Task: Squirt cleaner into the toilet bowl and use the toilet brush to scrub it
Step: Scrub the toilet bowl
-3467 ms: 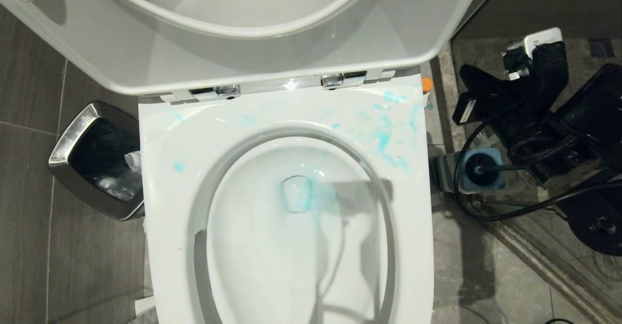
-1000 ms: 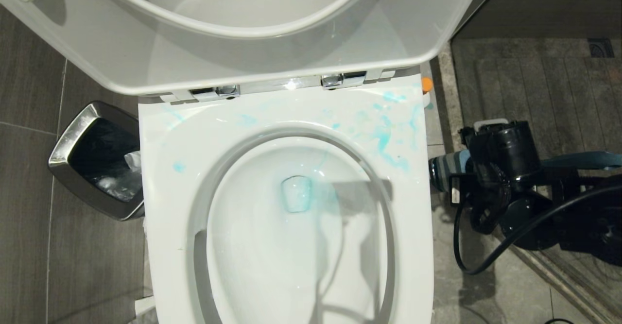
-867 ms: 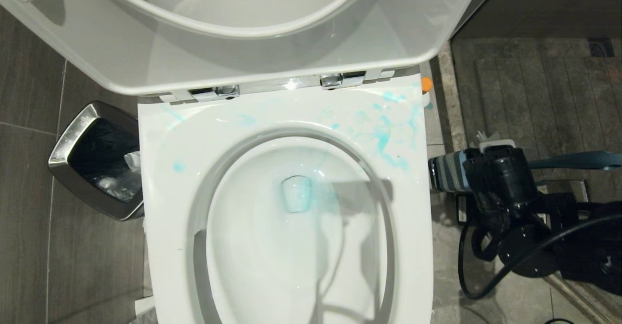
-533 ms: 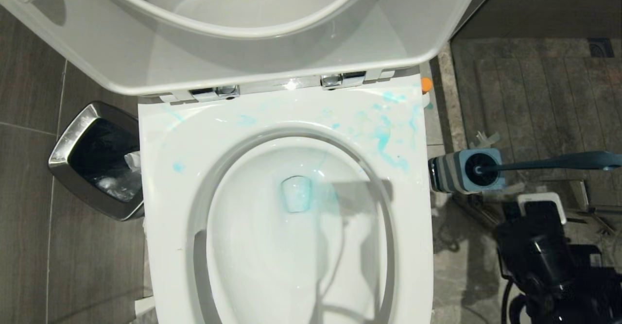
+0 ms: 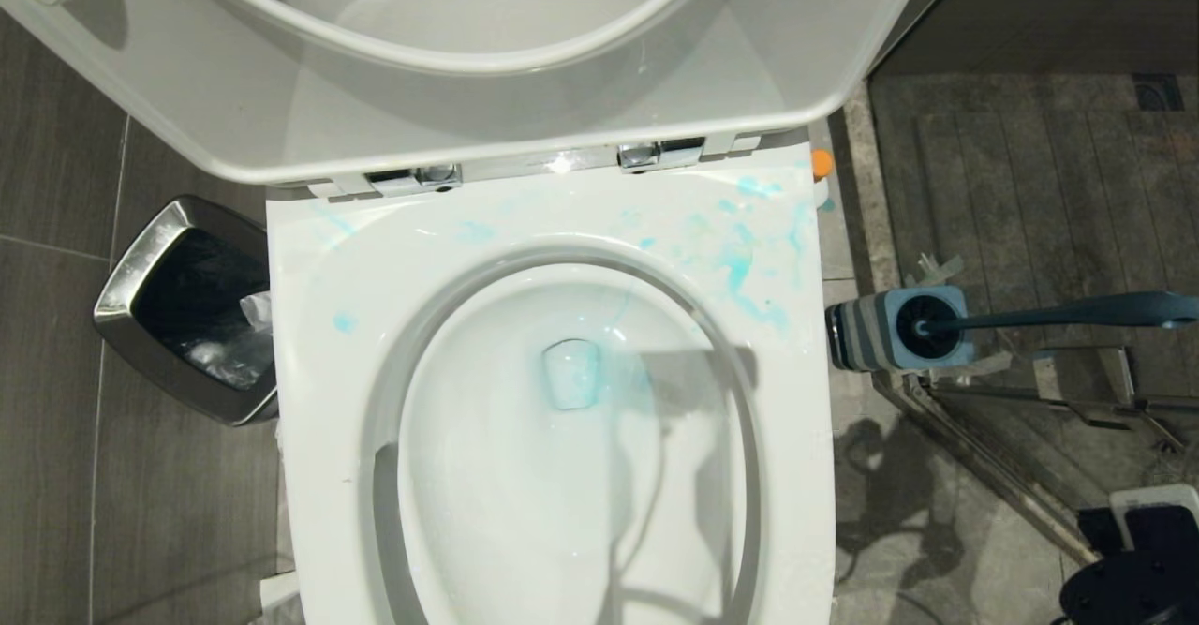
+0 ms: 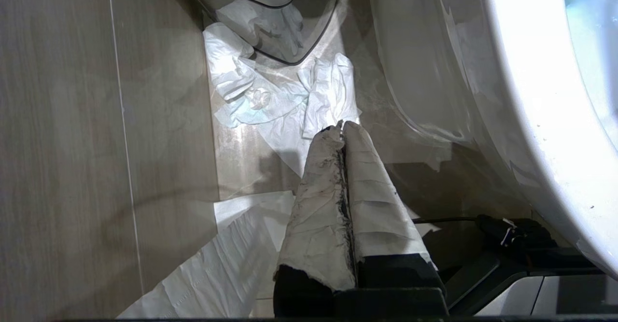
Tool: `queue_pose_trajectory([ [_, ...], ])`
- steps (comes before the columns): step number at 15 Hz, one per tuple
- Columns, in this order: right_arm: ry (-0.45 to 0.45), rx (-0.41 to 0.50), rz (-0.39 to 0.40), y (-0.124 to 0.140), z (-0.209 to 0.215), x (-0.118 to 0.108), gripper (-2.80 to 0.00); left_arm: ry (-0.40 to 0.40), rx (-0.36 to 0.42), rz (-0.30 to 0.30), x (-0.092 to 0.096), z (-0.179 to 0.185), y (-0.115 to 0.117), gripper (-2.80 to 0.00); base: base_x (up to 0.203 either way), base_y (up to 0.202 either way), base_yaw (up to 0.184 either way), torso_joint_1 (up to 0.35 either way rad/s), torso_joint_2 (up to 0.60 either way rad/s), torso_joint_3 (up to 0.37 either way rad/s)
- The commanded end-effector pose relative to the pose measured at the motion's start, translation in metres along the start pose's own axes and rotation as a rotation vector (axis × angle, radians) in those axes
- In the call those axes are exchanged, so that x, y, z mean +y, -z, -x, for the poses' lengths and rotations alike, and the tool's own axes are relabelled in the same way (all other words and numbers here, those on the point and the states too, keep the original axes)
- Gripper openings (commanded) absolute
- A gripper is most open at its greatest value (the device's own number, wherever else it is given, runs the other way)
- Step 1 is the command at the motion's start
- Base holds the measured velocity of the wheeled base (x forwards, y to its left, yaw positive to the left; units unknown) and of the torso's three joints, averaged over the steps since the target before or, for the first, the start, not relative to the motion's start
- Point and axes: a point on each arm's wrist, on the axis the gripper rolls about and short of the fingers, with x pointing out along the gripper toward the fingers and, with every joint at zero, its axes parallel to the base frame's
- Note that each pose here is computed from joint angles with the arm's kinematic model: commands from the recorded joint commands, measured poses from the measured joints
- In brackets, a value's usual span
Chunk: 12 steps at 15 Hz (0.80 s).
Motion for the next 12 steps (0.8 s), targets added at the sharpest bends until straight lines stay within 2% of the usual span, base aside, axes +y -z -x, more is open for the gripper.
queue_pose_trajectory([
  [1, 0.041, 0.041, 0.057, 0.014, -0.001, -0.019, -2.80, 0.000, 0.001, 0.000, 0.000, 0.000, 0.000, -2.80, 0.000, 0.000, 0.000, 0.000, 0.00, 0.000],
  [2, 0.003, 0.048, 0.051, 0.015, 0.000, -0.022, -2.80, 0.000, 0.001, 0.000, 0.000, 0.000, 0.000, -2.80, 0.000, 0.000, 0.000, 0.000, 0.00, 0.000],
  [3, -0.109, 0.056, 0.010, 0.010, 0.001, -0.021, -2.80, 0.000, 0.001, 0.000, 0.000, 0.000, 0.000, -2.80, 0.000, 0.000, 0.000, 0.000, 0.00, 0.000],
  [4, -0.258, 0.050, -0.058, -0.001, 0.001, -0.021, -2.80, -0.001, 0.001, 0.000, 0.000, 0.000, 0.000, -2.80, 0.000, 0.000, 0.000, 0.000, 0.00, 0.000],
  [5, -0.398, 0.032, -0.088, -0.011, 0.000, -0.022, -2.80, 0.000, 0.001, 0.000, 0.000, 0.000, 0.000, -2.80, 0.000, 0.000, 0.000, 0.000, 0.00, 0.000],
  [6, -0.518, -0.022, -0.087, -0.017, -0.002, -0.024, -2.80, 0.000, 0.001, 0.000, 0.000, 0.000, 0.000, -2.80, 0.000, 0.000, 0.000, 0.000, 0.00, 0.000],
  [7, -0.619, -0.121, -0.072, -0.021, -0.002, -0.026, -2.80, 0.000, 0.001, 0.000, 0.000, 0.000, 0.000, -2.80, 0.000, 0.000, 0.000, 0.000, 0.00, 0.000],
  [8, -0.648, -0.189, -0.035, -0.018, -0.002, -0.027, -2.80, 0.000, 0.001, 0.000, 0.000, 0.000, 0.000, -2.80, 0.000, 0.000, 0.000, 0.000, 0.00, 0.000],
  [9, -0.654, -0.213, -0.025, -0.017, -0.002, -0.027, -2.80, 0.000, 0.001, 0.000, 0.000, 0.000, 0.000, -2.80, 0.000, 0.000, 0.000, 0.000, 0.00, 0.000],
  [12, -0.635, -0.236, -0.054, -0.033, -0.004, -0.028, -2.80, 0.000, 0.001, 0.000, 0.000, 0.000, 0.000, -2.80, 0.000, 0.000, 0.000, 0.000, 0.00, 0.000],
])
